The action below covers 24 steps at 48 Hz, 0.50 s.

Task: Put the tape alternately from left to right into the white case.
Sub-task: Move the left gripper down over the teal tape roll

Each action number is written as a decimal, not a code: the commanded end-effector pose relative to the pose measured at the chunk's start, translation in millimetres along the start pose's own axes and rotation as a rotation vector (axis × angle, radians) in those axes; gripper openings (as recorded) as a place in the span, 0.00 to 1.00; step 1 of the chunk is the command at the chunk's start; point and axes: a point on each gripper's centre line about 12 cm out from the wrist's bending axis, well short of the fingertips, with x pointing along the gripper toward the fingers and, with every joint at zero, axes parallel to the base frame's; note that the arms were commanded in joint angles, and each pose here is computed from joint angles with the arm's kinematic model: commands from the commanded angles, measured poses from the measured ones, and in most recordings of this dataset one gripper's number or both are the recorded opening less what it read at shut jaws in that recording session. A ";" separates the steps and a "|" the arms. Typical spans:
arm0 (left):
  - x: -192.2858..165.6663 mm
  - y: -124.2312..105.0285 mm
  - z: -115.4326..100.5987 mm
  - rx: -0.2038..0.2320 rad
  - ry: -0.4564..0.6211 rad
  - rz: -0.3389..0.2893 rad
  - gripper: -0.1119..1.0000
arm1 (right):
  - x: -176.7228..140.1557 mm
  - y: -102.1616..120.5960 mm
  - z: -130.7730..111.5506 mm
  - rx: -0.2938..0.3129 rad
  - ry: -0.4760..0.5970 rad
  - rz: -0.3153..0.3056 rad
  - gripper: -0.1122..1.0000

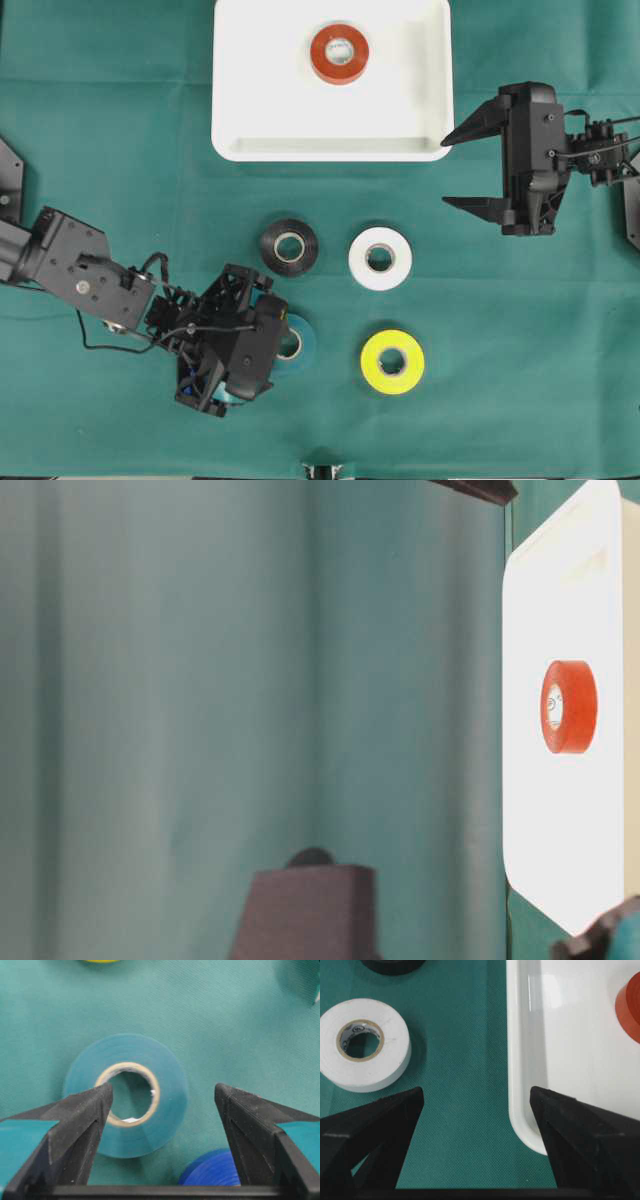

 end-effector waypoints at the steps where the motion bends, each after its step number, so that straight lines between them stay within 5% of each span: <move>1: -2.1 -5.8 12.7 0.004 -0.036 -0.012 0.86 | -0.8 1.3 4.7 0.000 -0.018 0.006 0.74; 24: 9.0 -5.5 3.4 0.007 -0.004 -0.009 0.86 | -1.1 1.3 4.3 0.001 -0.018 0.005 0.74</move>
